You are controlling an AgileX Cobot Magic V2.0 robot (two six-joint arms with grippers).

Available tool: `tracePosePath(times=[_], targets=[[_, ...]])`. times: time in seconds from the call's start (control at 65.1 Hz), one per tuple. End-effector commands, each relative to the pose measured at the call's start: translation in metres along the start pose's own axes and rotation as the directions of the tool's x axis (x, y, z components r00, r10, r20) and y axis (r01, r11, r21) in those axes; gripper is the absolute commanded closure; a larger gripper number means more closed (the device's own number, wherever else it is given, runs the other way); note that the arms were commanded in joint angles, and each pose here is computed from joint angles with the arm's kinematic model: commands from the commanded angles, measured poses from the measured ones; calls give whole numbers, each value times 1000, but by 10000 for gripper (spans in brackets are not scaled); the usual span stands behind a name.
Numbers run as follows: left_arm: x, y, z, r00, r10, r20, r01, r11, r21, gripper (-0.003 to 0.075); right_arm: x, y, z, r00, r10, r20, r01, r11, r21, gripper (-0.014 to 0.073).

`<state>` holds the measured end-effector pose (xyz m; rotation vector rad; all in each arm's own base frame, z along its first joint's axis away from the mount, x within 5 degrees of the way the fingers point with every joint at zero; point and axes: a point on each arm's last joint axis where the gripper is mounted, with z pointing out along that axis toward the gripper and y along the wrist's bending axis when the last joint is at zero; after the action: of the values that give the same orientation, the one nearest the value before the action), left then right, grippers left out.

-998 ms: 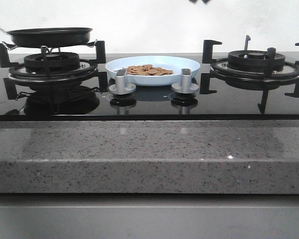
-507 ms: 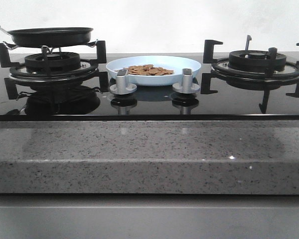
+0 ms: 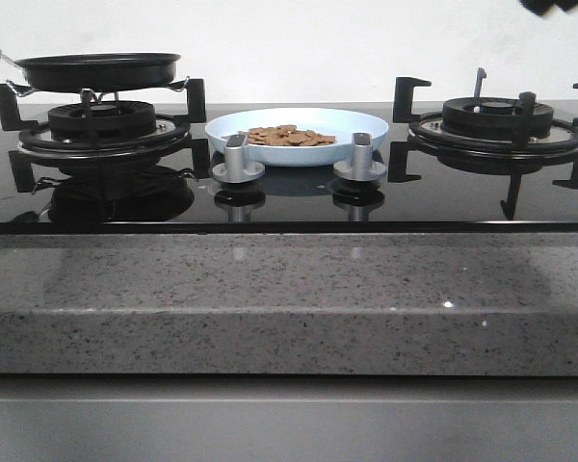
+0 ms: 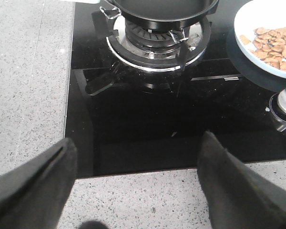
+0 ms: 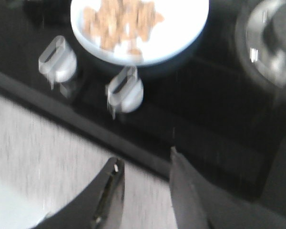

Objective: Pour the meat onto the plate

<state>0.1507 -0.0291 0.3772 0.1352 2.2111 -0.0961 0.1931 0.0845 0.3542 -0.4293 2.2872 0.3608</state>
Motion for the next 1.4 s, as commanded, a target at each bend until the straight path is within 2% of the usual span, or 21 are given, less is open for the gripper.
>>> tracePosePath(times=[0.0, 0.138, 0.292, 0.553, 0.722, 0.922, 0.998, 1.106, 1.183, 1.29, 1.367, 1.382], targets=[[-12, -2, -8, 995, -3, 98, 1, 1000, 14, 207, 10, 1, -19, 994, 0, 106, 0, 1000, 3, 321], [-12, -2, -8, 995, -3, 98, 1, 1000, 14, 207, 38, 1, -28, 994, 0, 106, 0, 1000, 3, 321], [-12, -2, -8, 995, -3, 98, 1, 1000, 14, 207, 53, 2, -35, 993, -3, 117, 2, 1000, 2, 321], [-12, -2, -8, 995, -3, 98, 1, 1000, 14, 207, 55, 2, -39, 992, -4, 128, 4, 1000, 0, 321], [-17, -2, -8, 988, -4, 157, 0, 1000, 22, 207, 55, 2, -39, 991, -4, 131, 4, 1000, 1, 321], [-19, -3, -9, 985, -4, 174, 0, 1000, 25, 207, 55, 2, -39, 991, -4, 132, 4, 1000, 1, 321], [-19, -3, -9, 984, -6, 176, 1, 1000, 27, 213, 55, 2, -39, 991, -4, 132, 4, 1000, 1, 346], [-19, -3, -9, 984, -6, 176, 1, 1000, 27, 297, 55, 2, -39, 991, -4, 133, 4, 1000, 1, 454], [-19, -3, -9, 985, -6, 173, 1, 1000, 26, 415, 54, 2, -39, 990, -4, 139, 3, 1000, 1, 545], [-19, -3, -9, 985, -6, 173, 1, 1000, 26, 622, 54, 2, -39, 990, -4, 142, 3, 1000, 2, 661], [-19, -3, -9, 985, -6, 173, 1, 1000, 26, 742, 54, 2, -39, 989, -4, 145, 3, 1000, 2, 663], [-19, -3, -9, 985, -6, 173, 1, 1000, 26, 739, 54, 2, -39, 989, -4, 146, 3, 1000, 2, 665]])
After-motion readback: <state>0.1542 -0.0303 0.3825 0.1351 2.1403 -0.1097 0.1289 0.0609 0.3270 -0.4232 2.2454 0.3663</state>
